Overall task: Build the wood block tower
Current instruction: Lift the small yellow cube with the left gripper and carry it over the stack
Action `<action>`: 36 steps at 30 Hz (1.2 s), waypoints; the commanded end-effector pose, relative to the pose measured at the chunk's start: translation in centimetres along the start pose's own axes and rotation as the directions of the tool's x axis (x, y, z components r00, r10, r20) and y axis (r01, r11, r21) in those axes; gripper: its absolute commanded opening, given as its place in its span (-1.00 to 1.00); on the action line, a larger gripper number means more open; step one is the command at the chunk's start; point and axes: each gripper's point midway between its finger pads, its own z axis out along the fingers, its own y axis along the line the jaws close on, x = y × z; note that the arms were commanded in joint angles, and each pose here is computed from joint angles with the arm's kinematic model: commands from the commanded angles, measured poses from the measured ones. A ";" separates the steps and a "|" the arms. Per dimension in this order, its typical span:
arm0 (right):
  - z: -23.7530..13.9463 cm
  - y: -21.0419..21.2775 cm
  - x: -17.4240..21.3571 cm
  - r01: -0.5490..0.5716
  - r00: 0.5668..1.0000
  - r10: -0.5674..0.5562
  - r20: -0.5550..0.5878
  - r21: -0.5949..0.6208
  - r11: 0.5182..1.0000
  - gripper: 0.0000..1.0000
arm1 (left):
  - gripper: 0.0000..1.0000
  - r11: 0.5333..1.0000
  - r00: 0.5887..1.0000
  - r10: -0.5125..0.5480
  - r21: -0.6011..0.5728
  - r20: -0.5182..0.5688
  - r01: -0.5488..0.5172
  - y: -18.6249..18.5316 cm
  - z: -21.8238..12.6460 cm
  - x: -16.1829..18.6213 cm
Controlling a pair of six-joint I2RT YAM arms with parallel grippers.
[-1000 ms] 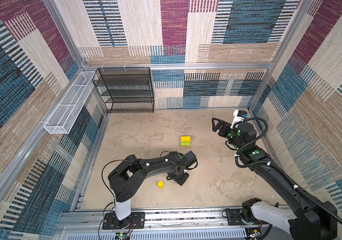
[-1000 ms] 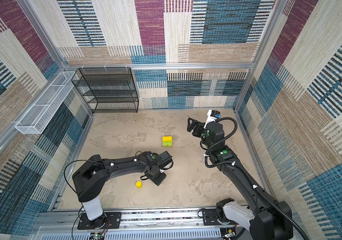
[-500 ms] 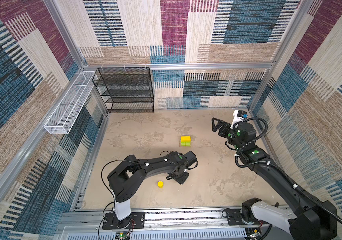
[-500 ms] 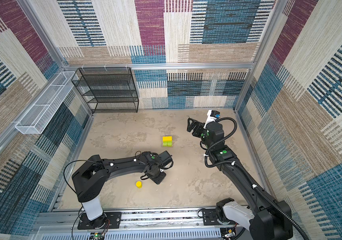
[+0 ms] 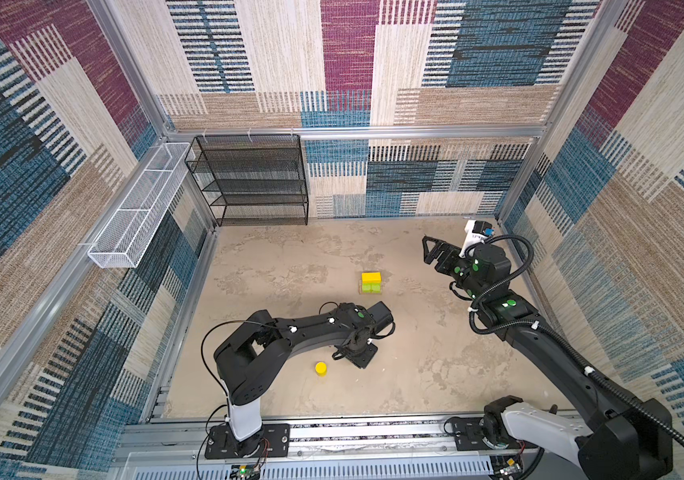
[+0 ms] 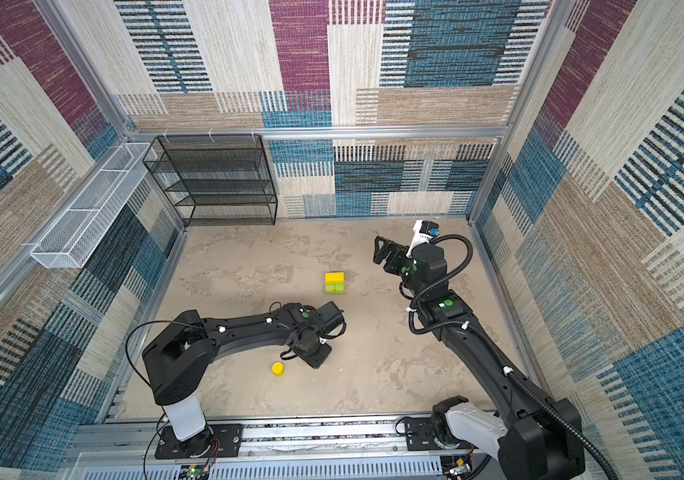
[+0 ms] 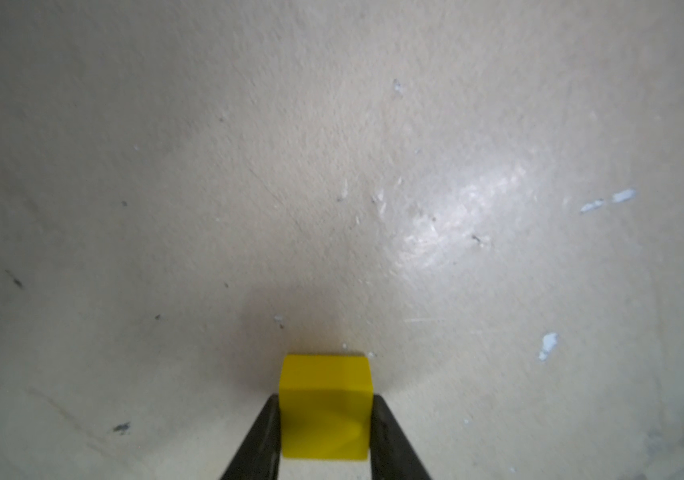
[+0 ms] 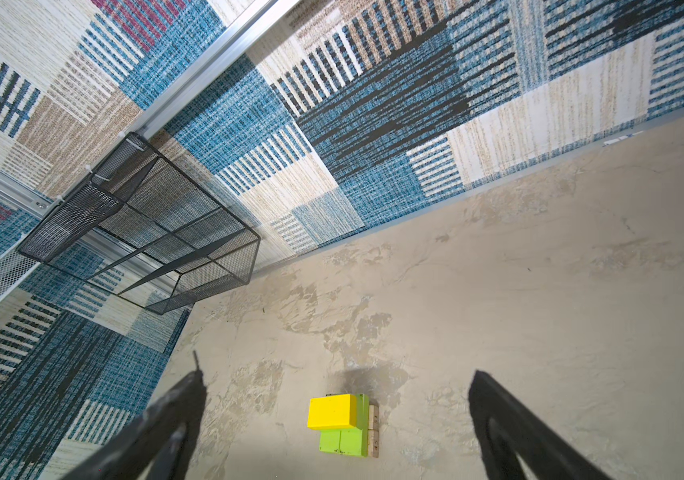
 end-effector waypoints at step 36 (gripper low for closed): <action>3.9 -6.0 2.1 -0.023 0.996 0.033 -0.077 0.133 0.991 0.99 | -0.68 0.881 0.856 -0.456 -0.011 0.244 0.473 8.2 -13.1 -16.6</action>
